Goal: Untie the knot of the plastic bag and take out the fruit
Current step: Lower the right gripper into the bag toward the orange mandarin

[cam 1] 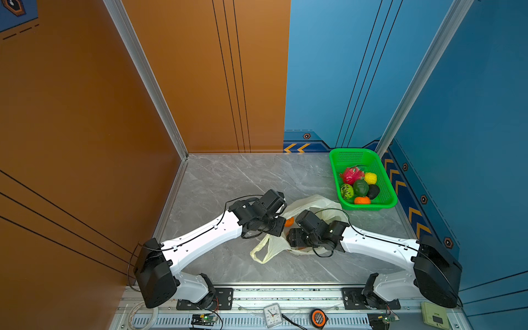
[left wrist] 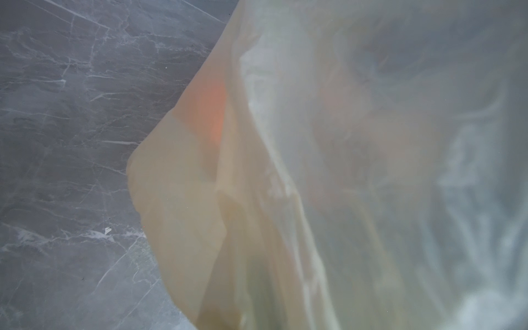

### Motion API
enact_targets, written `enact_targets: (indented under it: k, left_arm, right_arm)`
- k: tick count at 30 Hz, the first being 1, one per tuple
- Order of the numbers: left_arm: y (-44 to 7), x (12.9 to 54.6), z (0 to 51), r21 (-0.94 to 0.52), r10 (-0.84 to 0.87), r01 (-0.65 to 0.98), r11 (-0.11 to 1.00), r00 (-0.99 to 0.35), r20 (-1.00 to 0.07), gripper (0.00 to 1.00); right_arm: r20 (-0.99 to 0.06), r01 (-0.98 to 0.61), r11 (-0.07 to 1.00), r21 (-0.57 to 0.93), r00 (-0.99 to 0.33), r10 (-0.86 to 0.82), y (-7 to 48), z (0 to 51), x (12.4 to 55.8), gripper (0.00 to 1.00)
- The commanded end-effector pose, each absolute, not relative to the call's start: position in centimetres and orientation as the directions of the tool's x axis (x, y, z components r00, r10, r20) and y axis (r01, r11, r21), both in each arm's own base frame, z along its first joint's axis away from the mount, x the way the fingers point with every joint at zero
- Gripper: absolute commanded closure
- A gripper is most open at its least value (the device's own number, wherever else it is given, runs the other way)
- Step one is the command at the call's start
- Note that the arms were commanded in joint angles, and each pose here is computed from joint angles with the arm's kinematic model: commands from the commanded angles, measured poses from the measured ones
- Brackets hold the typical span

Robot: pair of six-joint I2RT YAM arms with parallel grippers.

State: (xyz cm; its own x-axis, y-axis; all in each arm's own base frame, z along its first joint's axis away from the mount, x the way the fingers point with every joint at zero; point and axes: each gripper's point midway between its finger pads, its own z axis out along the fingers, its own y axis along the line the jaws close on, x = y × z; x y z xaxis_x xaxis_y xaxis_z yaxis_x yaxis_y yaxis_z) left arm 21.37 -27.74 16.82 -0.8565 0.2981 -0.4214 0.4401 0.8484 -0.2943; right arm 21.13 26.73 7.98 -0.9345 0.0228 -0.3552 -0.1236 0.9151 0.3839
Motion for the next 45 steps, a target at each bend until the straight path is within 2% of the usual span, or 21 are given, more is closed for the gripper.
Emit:
enact_targets:
  k: [1,10,31,40,43,45]
  left_arm:
    - [-28.1,20.1,15.9,-0.301,0.352,0.473,0.828,-0.857,-0.378,1.00]
    - [-27.8,19.0,14.6,-0.284,0.383,0.487,0.826,-0.854,-0.352,1.00]
    - [-28.5,18.3,13.7,-0.302,0.433,0.525,0.796,-0.842,-0.322,1.00]
    - [-28.4,17.8,13.4,-0.319,0.439,0.524,0.790,-0.846,-0.303,1.00]
    - [-28.4,17.6,13.4,-0.325,0.440,0.524,0.787,-0.846,-0.301,1.00]
    - [-28.3,17.3,13.3,-0.330,0.439,0.521,0.787,-0.849,-0.294,1.00]
  right_arm:
    - [-0.343,-0.032,0.888,0.459,-0.928,0.144,27.9,9.4,22.7,0.17]
    - [-0.350,0.153,0.843,0.516,-0.860,0.370,26.5,7.7,24.7,0.15]
    - [-0.367,0.232,0.813,0.535,-0.802,0.471,29.2,4.5,28.2,0.11]
    - [-0.433,0.266,0.863,0.429,-0.778,0.455,29.1,4.1,29.0,0.09]
    - [-0.450,0.272,0.867,0.419,-0.767,0.458,28.7,4.4,29.4,0.12]
    - [-0.459,0.267,0.870,0.413,-0.764,0.453,28.7,4.6,29.6,0.17]
